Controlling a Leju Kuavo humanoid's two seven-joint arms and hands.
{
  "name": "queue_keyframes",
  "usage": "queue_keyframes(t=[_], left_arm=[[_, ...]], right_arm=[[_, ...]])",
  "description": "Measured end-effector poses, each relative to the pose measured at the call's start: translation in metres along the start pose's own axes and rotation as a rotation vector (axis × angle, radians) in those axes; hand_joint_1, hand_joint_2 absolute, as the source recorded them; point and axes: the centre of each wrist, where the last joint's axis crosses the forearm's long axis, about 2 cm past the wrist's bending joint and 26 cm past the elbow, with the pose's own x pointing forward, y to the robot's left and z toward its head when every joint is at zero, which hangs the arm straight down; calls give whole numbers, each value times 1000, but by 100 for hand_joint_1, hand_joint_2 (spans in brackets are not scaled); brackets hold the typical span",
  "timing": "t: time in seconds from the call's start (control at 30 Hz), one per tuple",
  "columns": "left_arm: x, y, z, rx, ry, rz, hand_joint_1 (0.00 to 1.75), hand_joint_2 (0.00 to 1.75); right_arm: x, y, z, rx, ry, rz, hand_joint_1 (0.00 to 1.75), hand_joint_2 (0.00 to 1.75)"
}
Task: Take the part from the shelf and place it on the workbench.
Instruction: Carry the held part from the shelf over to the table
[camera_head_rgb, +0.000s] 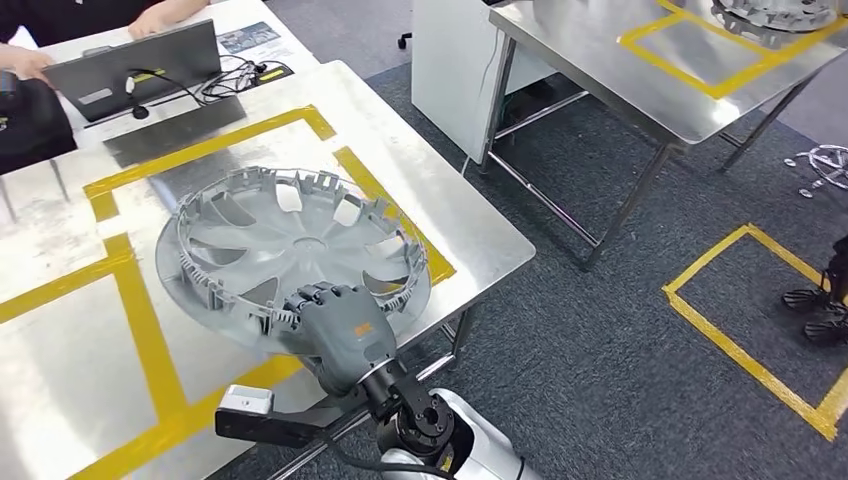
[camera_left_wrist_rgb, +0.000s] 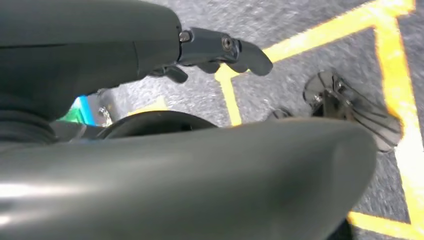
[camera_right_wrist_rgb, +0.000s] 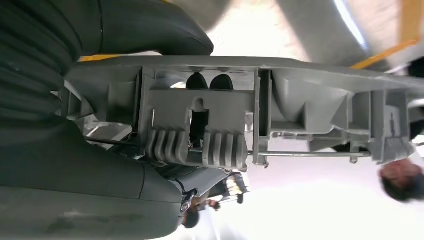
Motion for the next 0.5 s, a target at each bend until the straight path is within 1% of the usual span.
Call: queue_keyframes(t=[0.23, 0.33, 0.5], left_arm=[[2, 6, -1, 12, -5, -2, 0, 0], [2, 5, -1, 5, -8, -8, 0, 0], [2, 5, -1, -1, -11, -24, 0, 0]], right_arm=[[-2, 11, 5, 25, 17, 6, 175, 175], [-4, 13, 4, 42, 27, 13, 175, 175], [-12, 24, 5, 52, 39, -16, 175, 175]])
